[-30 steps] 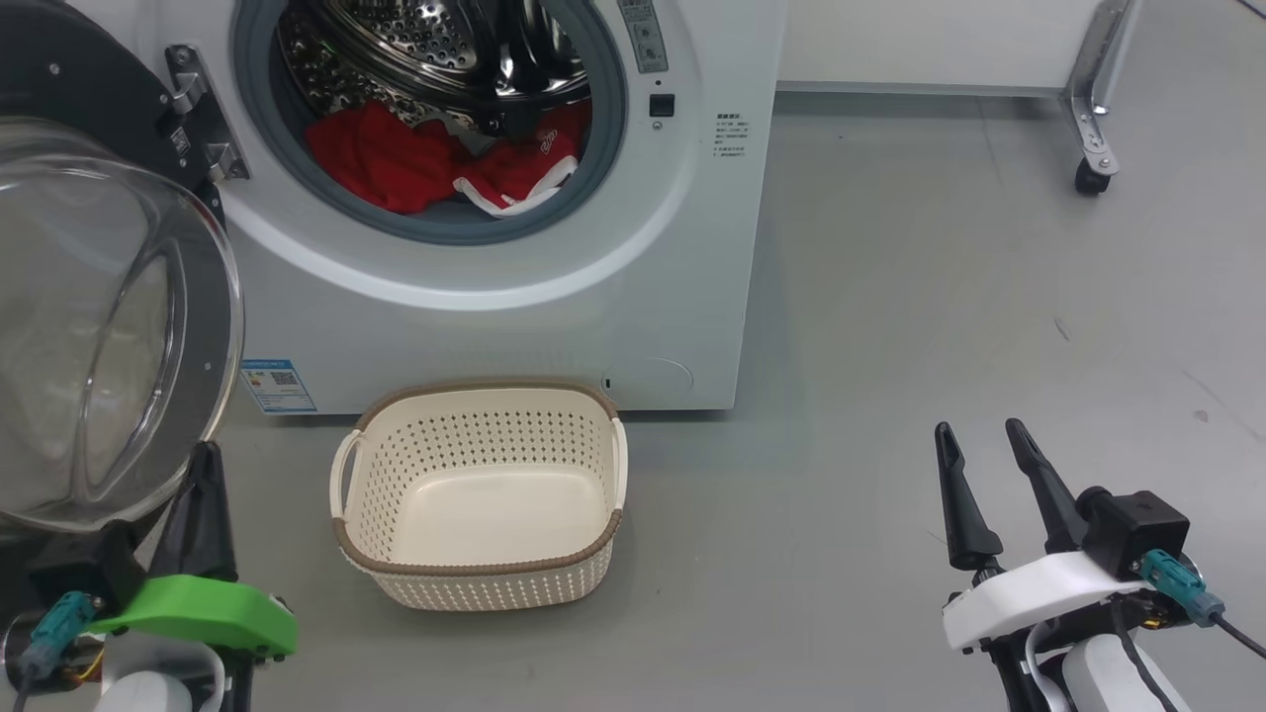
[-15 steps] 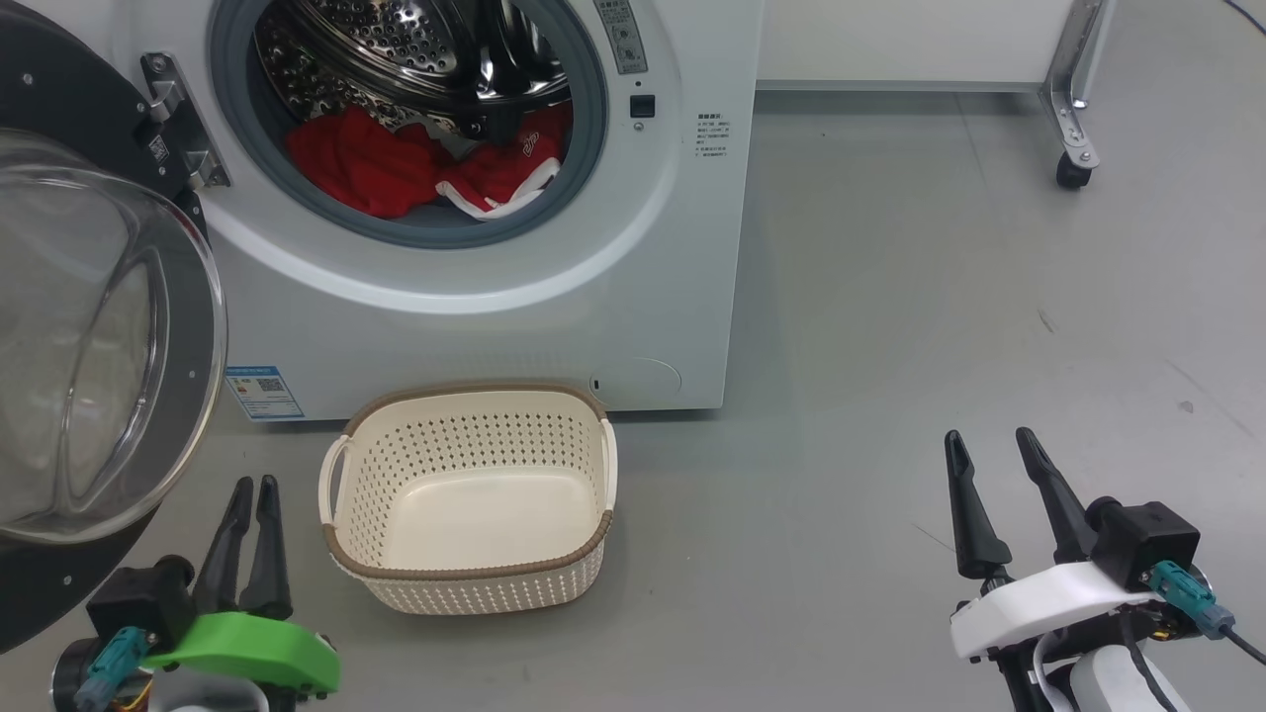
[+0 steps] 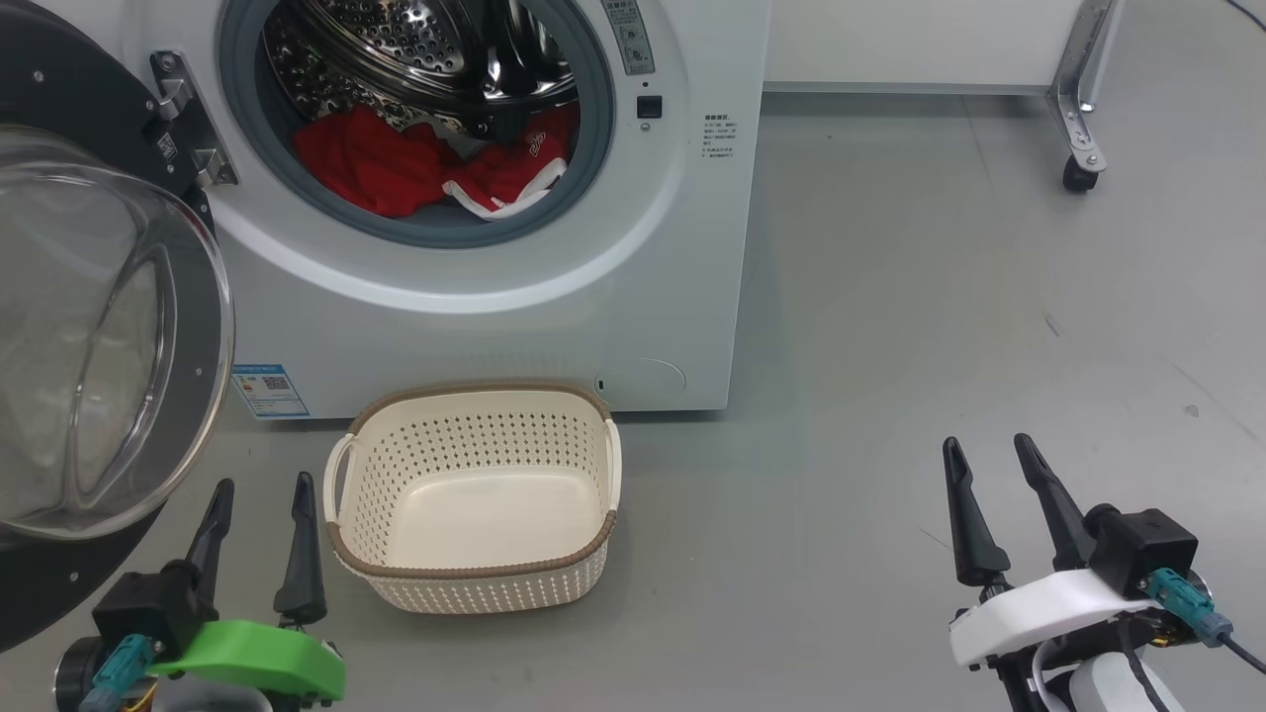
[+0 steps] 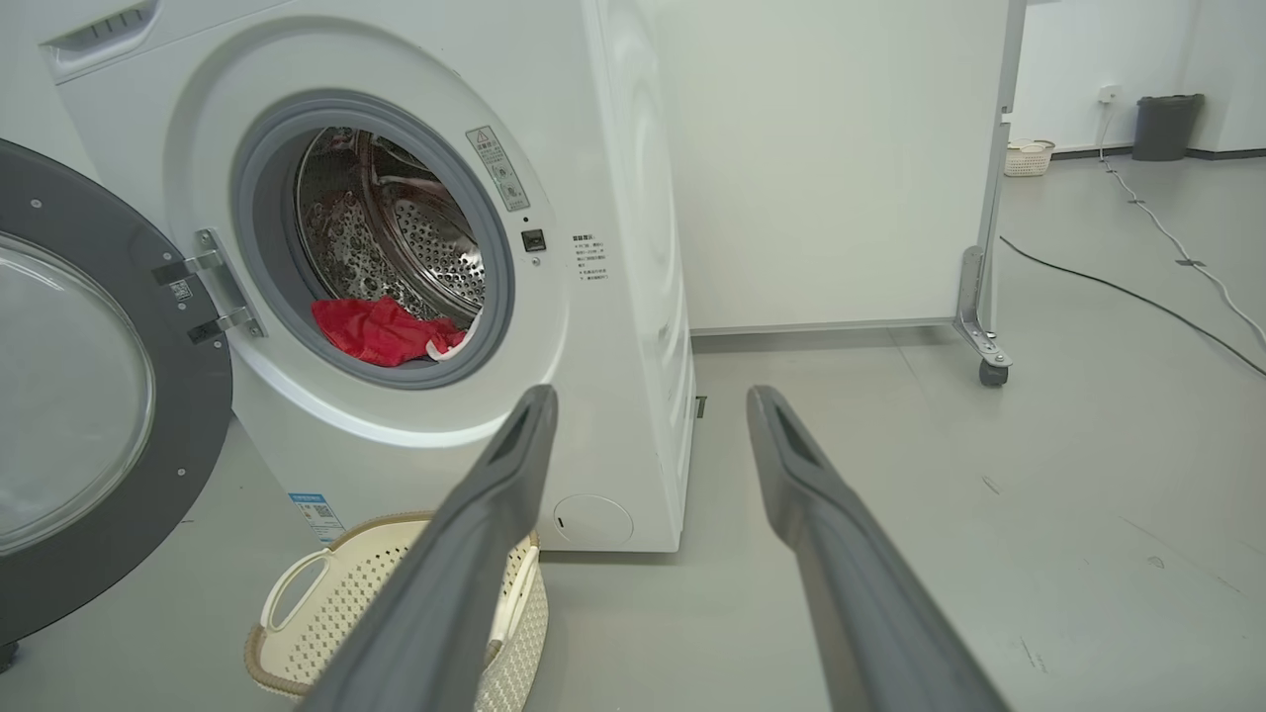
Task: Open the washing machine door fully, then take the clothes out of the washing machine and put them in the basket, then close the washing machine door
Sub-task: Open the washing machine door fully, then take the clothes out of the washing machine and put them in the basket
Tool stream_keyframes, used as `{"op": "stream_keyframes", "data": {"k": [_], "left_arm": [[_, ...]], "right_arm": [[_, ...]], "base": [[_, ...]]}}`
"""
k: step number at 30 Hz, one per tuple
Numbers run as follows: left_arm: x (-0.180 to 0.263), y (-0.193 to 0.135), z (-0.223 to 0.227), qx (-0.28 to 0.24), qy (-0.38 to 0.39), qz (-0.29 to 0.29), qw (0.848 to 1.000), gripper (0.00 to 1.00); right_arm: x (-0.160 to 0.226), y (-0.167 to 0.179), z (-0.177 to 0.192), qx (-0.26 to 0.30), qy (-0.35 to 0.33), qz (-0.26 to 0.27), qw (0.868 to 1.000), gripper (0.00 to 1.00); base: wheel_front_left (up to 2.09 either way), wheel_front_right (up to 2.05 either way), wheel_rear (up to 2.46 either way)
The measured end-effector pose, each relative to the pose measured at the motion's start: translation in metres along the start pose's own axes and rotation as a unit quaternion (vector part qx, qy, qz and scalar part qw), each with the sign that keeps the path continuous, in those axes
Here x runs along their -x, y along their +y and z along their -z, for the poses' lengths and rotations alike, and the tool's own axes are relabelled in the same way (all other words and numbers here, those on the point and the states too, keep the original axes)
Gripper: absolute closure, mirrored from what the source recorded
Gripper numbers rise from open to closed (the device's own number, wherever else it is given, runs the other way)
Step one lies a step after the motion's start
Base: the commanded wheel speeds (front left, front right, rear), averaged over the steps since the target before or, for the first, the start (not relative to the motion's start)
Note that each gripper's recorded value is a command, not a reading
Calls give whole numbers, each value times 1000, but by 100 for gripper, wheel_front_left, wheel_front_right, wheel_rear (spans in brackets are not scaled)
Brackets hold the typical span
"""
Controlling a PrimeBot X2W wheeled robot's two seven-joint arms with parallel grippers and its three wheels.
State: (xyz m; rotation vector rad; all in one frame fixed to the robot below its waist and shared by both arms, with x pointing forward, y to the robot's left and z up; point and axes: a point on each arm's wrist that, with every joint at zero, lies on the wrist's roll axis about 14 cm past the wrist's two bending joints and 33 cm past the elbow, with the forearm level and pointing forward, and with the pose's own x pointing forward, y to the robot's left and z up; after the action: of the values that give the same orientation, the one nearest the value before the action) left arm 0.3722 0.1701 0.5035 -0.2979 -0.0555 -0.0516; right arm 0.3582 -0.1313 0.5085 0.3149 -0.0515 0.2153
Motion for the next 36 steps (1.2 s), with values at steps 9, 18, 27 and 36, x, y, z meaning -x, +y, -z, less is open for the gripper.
{"op": "stream_keyframes", "data": {"k": [9, 18, 27, 36], "left_arm": [[5, 1, 6, 1, 9, -1, 1000, 0], [9, 1, 13, 6, 19, -4, 1000, 0], [10, -3, 16, 13, 23, 4, 1000, 0], [10, -2, 17, 17, 23, 3, 1000, 0]], "right_arm": [[2, 1, 3, 34, 10, -11, 999, 0], [4, -3, 5, 41, 14, -5, 999, 0], [3, -4, 7, 41, 15, 0, 999, 0], [2, -4, 8, 39, 17, 0, 999, 0]], "base": [[0, 0, 0], [0, 0, 0], [0, 0, 0], [0, 0, 0]]}}
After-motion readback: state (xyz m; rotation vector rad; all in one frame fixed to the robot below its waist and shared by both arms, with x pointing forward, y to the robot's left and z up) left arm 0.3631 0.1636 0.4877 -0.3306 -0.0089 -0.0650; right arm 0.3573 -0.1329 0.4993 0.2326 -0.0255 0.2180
